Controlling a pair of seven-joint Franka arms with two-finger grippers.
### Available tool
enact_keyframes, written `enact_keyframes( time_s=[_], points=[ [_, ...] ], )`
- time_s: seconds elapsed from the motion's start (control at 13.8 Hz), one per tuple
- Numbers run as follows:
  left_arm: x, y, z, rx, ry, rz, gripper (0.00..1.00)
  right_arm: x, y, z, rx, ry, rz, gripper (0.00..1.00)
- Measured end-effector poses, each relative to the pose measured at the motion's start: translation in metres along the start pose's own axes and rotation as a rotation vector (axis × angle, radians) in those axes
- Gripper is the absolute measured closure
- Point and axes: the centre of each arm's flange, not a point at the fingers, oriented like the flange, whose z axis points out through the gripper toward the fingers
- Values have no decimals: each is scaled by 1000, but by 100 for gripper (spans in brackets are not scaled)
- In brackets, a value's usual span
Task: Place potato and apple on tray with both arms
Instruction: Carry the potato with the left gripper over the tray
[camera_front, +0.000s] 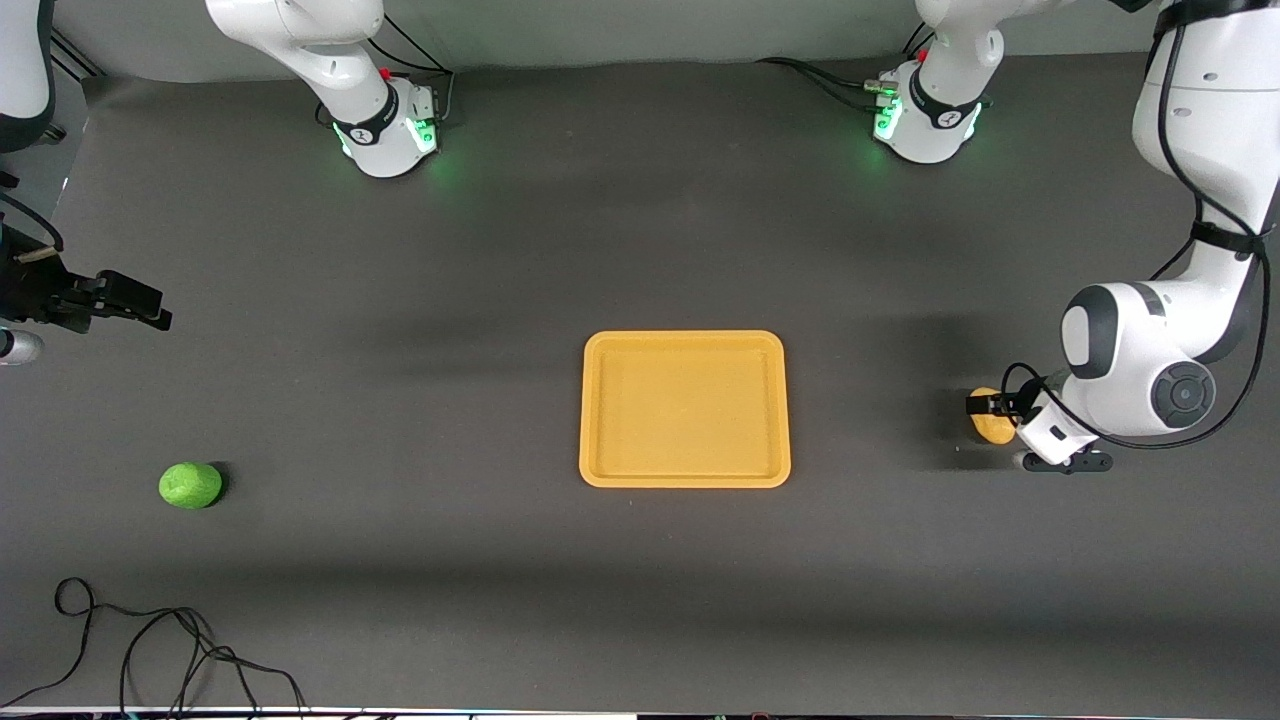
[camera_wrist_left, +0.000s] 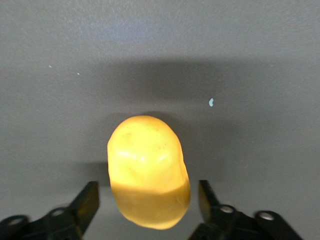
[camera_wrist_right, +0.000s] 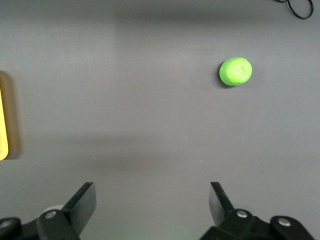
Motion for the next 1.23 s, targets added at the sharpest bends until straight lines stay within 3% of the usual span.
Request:
enact_keyframes(
  time_s=[0.14, 0.51, 0.65, 0.8, 1.01, 1.23],
  points=[
    [1, 0, -2, -2, 4, -2, 40, 0, 0, 0, 0, 2, 0, 0],
    [7, 29, -66, 5, 75, -66, 41, 1, 1, -1, -1, 10, 1, 0],
    [6, 103, -105, 9, 131, -111, 41, 2, 8, -2, -5, 23, 12, 0],
    [-8, 195, -108, 14, 145, -118, 41, 1, 31, -3, -11, 36, 23, 0],
    [-38, 297, -70, 32, 103, -96, 41, 2, 88, 5, -26, 60, 4, 0],
    [-46, 338, -22, 13, 78, -102, 41, 11, 153, 22, -66, 73, -41, 0]
  ],
)
